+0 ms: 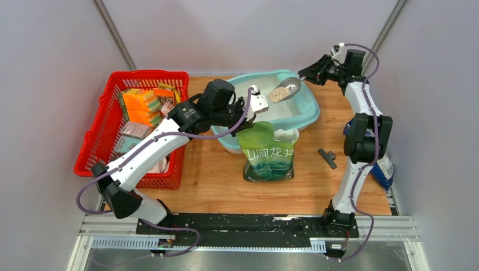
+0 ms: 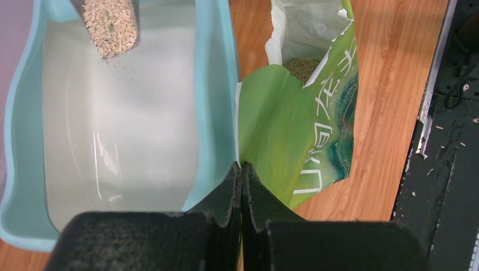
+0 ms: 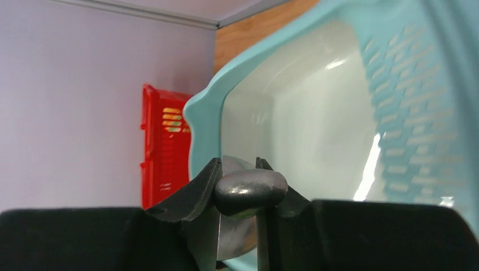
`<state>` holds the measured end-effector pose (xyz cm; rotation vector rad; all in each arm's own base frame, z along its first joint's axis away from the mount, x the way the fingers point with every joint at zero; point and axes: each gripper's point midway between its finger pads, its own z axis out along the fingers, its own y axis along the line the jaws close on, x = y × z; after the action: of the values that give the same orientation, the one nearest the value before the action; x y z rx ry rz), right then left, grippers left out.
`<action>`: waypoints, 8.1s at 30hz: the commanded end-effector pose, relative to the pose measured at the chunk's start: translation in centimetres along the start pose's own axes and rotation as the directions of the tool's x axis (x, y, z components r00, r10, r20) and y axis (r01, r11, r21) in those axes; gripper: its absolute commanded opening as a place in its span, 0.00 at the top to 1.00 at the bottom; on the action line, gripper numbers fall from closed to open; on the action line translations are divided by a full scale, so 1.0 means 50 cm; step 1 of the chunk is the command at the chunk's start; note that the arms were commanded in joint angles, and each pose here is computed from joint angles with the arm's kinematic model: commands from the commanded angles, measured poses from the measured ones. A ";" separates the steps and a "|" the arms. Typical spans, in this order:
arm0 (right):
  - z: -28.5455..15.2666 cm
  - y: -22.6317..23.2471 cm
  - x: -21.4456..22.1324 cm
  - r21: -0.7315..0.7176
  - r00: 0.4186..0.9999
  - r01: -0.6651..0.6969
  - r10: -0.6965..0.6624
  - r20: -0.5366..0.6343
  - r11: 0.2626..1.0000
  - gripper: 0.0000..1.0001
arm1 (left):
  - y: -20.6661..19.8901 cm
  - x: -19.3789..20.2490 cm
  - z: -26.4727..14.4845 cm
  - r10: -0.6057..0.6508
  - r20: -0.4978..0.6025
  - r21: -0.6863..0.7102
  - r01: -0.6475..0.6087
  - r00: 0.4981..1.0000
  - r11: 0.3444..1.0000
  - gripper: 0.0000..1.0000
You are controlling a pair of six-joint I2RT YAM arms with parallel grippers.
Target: Fill the litter box with clean litter
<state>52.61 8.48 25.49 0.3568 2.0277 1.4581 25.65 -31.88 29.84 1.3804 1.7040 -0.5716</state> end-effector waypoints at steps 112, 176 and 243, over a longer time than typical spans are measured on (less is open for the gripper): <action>-0.134 -0.022 0.644 0.558 0.852 0.517 -0.449 -0.268 0.649 1.00 | -0.057 -0.115 -0.079 -0.416 0.341 0.141 0.391 0.843 0.909 1.00; -0.087 0.025 0.765 0.273 0.872 0.490 -0.460 -0.170 0.828 1.00 | -0.083 -0.124 -0.108 -0.257 0.345 0.178 0.206 0.903 0.962 1.00; -0.206 0.306 0.376 -0.218 0.932 0.337 -0.292 0.215 0.916 1.00 | -0.102 -0.016 -0.181 0.015 0.116 0.111 -0.028 0.993 0.993 1.00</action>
<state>29.58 18.67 28.23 0.0958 1.8983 1.4111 18.80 -28.28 30.95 1.4456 1.6658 -0.7582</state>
